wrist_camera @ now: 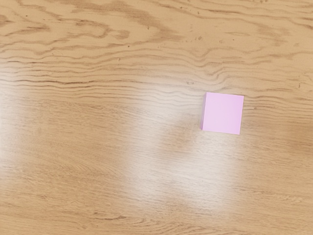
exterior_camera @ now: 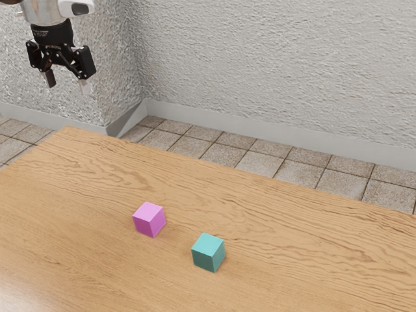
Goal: Pick up the blue block with one arm, and put the blue block on the pink block with one arm
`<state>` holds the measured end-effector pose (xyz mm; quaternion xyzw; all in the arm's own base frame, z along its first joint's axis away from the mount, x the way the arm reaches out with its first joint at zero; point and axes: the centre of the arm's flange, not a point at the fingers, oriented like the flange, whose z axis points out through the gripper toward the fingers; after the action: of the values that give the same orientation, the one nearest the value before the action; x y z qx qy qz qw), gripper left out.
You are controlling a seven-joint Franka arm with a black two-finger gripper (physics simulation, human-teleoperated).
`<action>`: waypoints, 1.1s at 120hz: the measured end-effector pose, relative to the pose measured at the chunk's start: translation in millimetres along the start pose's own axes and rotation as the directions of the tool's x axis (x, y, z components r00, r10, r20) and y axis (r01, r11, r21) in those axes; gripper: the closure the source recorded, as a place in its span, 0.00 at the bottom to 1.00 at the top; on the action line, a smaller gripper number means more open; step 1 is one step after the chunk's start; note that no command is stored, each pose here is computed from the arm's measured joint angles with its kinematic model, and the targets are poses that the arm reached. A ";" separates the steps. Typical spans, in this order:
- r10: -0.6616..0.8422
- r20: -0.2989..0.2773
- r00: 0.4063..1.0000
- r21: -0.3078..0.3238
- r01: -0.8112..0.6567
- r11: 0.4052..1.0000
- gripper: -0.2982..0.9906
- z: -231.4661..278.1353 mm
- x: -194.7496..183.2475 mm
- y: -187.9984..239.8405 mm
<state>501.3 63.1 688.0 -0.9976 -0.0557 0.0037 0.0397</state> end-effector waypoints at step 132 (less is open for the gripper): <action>0.143 -0.050 0.988 -0.103 -0.147 0.984 0.23 233.8 -54.3 236.5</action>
<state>470.8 -158.8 436.3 -0.9996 0.0178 -0.0178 -0.0126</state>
